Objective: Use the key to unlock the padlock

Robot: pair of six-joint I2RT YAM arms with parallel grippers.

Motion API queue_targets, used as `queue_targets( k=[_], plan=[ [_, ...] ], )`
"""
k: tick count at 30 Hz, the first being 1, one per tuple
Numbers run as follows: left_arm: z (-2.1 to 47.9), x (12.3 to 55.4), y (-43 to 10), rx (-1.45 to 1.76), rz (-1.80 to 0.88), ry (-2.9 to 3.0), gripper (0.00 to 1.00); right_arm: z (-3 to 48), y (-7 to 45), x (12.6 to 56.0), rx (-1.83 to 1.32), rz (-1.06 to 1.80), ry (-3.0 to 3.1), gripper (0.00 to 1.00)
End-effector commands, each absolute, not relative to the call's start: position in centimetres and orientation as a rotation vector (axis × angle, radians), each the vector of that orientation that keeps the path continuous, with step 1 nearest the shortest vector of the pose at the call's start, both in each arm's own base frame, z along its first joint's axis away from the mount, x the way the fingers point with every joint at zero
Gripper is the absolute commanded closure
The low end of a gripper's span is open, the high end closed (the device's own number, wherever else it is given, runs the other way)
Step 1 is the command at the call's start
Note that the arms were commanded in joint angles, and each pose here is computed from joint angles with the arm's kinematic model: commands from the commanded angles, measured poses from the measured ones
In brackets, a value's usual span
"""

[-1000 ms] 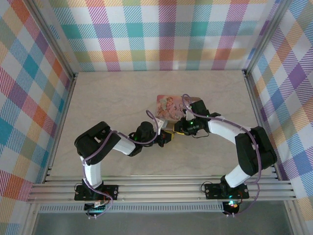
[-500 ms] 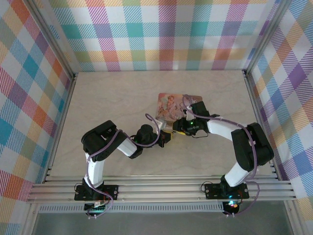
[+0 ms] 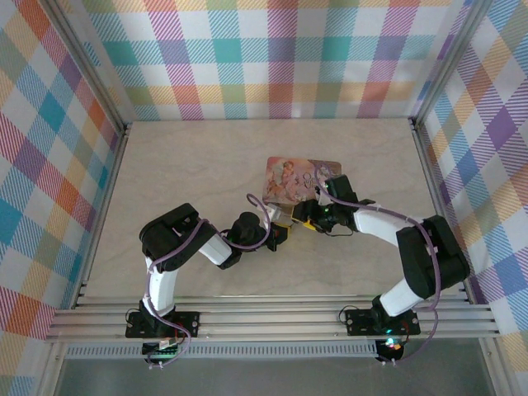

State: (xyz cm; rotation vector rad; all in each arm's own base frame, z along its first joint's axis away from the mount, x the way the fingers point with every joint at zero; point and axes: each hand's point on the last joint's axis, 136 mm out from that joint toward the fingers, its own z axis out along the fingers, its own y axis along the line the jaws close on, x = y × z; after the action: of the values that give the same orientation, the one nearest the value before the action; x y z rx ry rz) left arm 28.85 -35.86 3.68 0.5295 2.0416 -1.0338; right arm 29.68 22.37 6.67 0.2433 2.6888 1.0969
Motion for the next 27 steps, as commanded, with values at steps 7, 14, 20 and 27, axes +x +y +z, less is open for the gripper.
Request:
queue_targets(
  k=[7, 14, 20, 27],
  plan=[
    [4.5, 28.9, -37.0, 0.564, -1.028, 2.024, 1.00, 5.1, 21.5, 30.5, 0.338, 1.019, 2.673, 0.44],
    [4.4, 29.1, -37.0, 0.553, -1.020, 2.039, 1.00, 6.0, 20.2, 30.7, 0.247, 0.845, 2.655, 0.46],
    [3.7, 28.7, -36.2, 0.540, -0.998, 2.069, 1.00, 6.2, 19.1, 30.2, 0.093, 0.536, 2.646, 0.47],
    [4.0, 28.3, -35.1, 0.526, -0.963, 2.085, 1.00, 6.7, 20.4, 31.2, 0.005, 0.409, 2.599, 0.46]
  ],
)
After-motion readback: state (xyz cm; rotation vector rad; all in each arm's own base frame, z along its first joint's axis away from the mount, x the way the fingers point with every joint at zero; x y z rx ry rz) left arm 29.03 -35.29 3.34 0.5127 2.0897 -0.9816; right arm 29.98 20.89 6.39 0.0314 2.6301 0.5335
